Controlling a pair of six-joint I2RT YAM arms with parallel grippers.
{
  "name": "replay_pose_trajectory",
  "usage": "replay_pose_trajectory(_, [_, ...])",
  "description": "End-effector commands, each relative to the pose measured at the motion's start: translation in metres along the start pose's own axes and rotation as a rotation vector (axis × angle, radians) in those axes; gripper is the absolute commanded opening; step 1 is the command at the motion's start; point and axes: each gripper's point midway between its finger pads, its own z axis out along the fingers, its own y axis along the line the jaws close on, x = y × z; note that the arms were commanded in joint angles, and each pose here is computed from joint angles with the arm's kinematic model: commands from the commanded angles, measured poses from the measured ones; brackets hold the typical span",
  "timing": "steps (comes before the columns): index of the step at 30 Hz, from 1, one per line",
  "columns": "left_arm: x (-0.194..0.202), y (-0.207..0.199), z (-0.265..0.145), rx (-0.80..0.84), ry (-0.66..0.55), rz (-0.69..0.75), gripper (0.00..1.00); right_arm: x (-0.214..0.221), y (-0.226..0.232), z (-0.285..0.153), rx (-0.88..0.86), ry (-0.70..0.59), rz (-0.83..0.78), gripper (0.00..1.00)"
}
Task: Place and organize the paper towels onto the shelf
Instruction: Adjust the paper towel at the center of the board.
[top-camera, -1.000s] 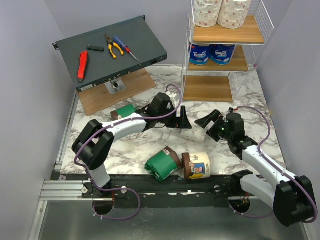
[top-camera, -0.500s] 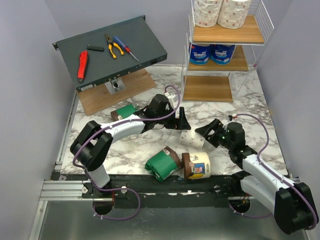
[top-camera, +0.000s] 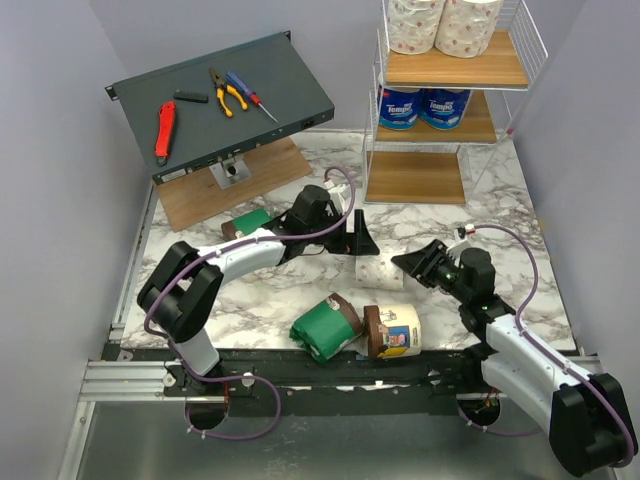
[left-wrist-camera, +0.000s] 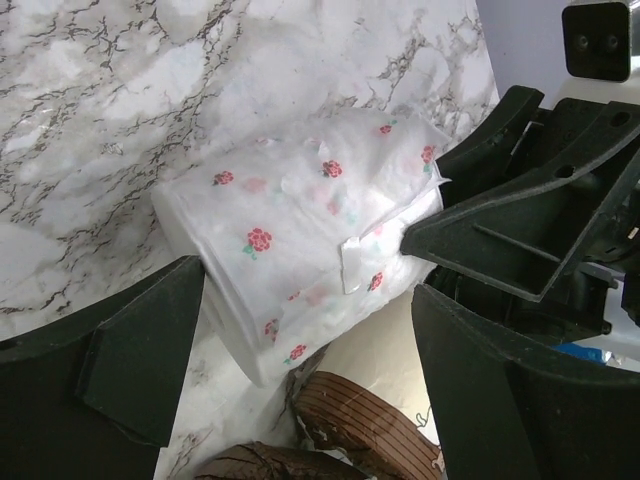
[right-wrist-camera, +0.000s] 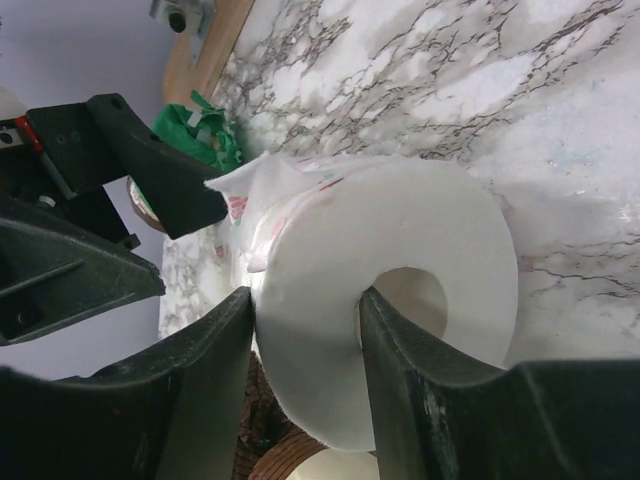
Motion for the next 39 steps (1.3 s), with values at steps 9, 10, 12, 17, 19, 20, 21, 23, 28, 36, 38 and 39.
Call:
replay_pose_trajectory(9, [-0.024,-0.017,-0.032,0.042,-0.112,0.005,0.84,-0.01,0.03,-0.007,-0.102,-0.007,-0.11,0.35])
replay_pose_trajectory(10, [-0.024,-0.016,-0.035,0.038,-0.121,0.002,0.84,-0.012,0.033,-0.009,-0.101,-0.009,-0.123,0.34])
replay_pose_trajectory(12, [-0.026,-0.016,-0.04,0.027,-0.143,-0.003,0.84,-0.019,0.039,-0.011,-0.095,-0.017,-0.148,0.33])
replay_pose_trajectory(17, [-0.03,-0.011,-0.059,-0.042,-0.217,-0.016,0.84,-0.041,0.05,-0.02,-0.007,-0.023,-0.242,0.3])
replay_pose_trajectory(19, [-0.033,-0.007,-0.069,-0.085,-0.253,-0.02,0.84,-0.051,0.048,-0.022,0.066,-0.019,-0.28,0.28])
replay_pose_trajectory(20, [-0.034,-0.007,-0.075,-0.102,-0.268,-0.021,0.84,-0.059,0.049,-0.024,0.103,-0.025,-0.303,0.27])
replay_pose_trajectory(21, [-0.034,-0.006,-0.08,-0.116,-0.287,-0.017,0.84,-0.061,0.044,-0.025,0.149,-0.011,-0.312,0.27])
replay_pose_trajectory(23, [-0.036,-0.007,-0.092,-0.135,-0.325,-0.011,0.84,-0.072,0.041,-0.027,0.229,-0.011,-0.342,0.26])
replay_pose_trajectory(28, [-0.034,-0.008,-0.114,-0.164,-0.38,0.003,0.84,-0.095,0.048,-0.027,0.395,-0.024,-0.427,0.26])
replay_pose_trajectory(36, [-0.02,-0.006,-0.127,-0.17,-0.39,0.003,0.84,-0.069,0.077,0.005,0.552,0.043,-0.663,0.26])
replay_pose_trajectory(38, [-0.017,-0.004,-0.128,-0.174,-0.386,0.002,0.84,-0.061,0.082,0.014,0.562,0.068,-0.713,0.26])
replay_pose_trajectory(39, [-0.016,-0.004,-0.129,-0.173,-0.387,0.003,0.84,-0.055,0.083,0.017,0.573,0.088,-0.747,0.26])
